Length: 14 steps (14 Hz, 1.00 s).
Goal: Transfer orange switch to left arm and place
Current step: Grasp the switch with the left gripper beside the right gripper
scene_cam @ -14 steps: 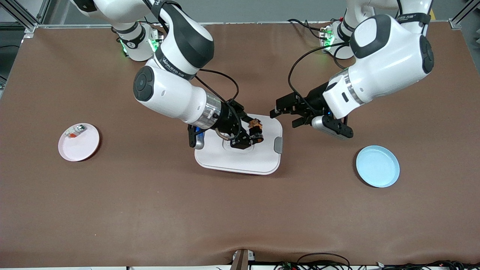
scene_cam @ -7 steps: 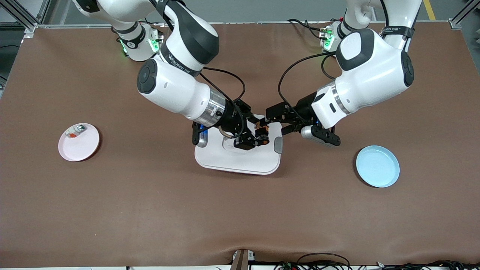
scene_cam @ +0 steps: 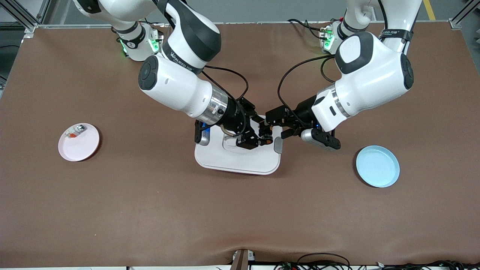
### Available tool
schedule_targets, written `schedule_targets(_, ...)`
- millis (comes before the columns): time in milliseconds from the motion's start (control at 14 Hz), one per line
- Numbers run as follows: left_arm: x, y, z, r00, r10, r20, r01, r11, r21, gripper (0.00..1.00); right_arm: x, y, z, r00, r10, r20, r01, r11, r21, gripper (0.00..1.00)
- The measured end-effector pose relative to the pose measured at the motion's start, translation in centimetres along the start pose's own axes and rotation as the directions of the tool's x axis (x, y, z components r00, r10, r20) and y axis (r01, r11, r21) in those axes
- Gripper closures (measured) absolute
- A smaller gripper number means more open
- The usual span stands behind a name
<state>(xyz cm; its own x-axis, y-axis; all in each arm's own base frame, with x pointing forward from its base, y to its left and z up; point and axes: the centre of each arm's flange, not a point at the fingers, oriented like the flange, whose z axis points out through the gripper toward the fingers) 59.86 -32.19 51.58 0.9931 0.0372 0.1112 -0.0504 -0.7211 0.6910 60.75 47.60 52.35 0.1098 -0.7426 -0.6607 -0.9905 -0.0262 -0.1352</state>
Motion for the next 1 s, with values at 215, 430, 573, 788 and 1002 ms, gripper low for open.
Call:
schedule_targets(215,0.11,-0.13,0.14,1.000,0.003,-0.006,-0.003,1.000,0.000,0.00,-0.05,-0.21,0.05,1.000,0.004,0.009,-0.005,1.000,0.021,0.29)
schedule_targets(430,0.11,-0.13,0.49,1.000,0.004,-0.010,-0.004,1.000,0.001,0.00,-0.52,-0.06,0.20,1.000,0.008,0.023,-0.009,0.999,0.030,0.29)
schedule_targets(573,-0.13,0.27,0.83,1.000,0.011,-0.010,-0.011,1.000,-0.001,0.00,-0.76,-0.12,-0.03,1.000,0.011,0.028,-0.012,0.999,0.036,0.29)
schedule_targets(788,-0.20,0.40,0.92,1.000,0.021,-0.011,-0.021,1.000,-0.001,0.00,-0.83,-0.19,-0.18,0.999,0.012,0.030,-0.013,0.999,0.039,0.29)
schedule_targets(1002,-0.13,0.34,0.85,0.999,0.047,-0.013,-0.047,0.999,-0.001,0.00,-0.71,-0.27,-0.18,0.999,0.014,0.030,-0.015,0.999,0.041,0.29)
